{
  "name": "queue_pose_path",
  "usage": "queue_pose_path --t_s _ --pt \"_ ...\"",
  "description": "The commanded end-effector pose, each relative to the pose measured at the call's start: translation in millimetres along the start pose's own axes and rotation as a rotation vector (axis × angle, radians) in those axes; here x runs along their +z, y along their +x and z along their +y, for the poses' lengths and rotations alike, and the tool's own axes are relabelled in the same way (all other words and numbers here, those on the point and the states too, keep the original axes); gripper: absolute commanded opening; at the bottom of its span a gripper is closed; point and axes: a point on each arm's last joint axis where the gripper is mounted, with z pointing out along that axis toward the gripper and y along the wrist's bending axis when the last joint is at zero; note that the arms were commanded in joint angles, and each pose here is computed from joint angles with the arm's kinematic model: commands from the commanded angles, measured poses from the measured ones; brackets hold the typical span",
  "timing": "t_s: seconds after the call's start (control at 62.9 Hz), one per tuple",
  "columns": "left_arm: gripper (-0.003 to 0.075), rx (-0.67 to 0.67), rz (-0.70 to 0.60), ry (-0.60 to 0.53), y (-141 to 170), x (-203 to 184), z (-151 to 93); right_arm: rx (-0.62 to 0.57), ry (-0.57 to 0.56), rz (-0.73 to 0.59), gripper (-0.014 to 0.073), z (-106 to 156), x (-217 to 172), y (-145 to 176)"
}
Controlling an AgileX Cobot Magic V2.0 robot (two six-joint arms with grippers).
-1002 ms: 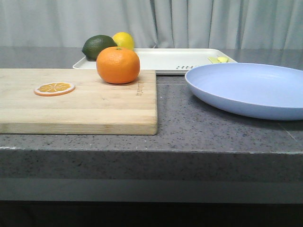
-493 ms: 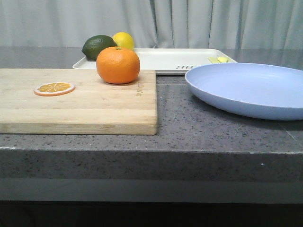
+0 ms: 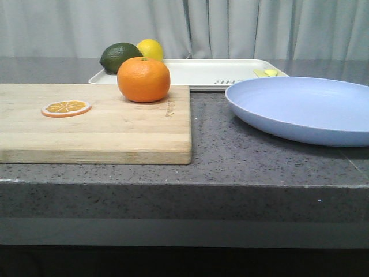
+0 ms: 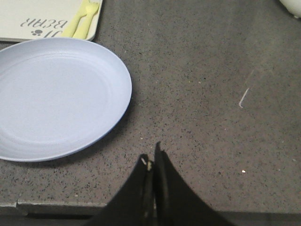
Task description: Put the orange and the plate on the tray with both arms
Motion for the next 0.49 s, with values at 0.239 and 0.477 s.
queue_pose_path --t_s 0.239,0.477 --pt "0.0525 -0.005 -0.071 0.007 -13.3 -1.5 -1.4 -0.012 -0.001 -0.013 0.0579 -0.1 -2.2 -7.3" --pt "0.064 0.044 -0.028 0.037 -13.3 10.9 -4.0 -0.047 -0.135 0.016 0.0605 12.1 -3.0 -4.4"
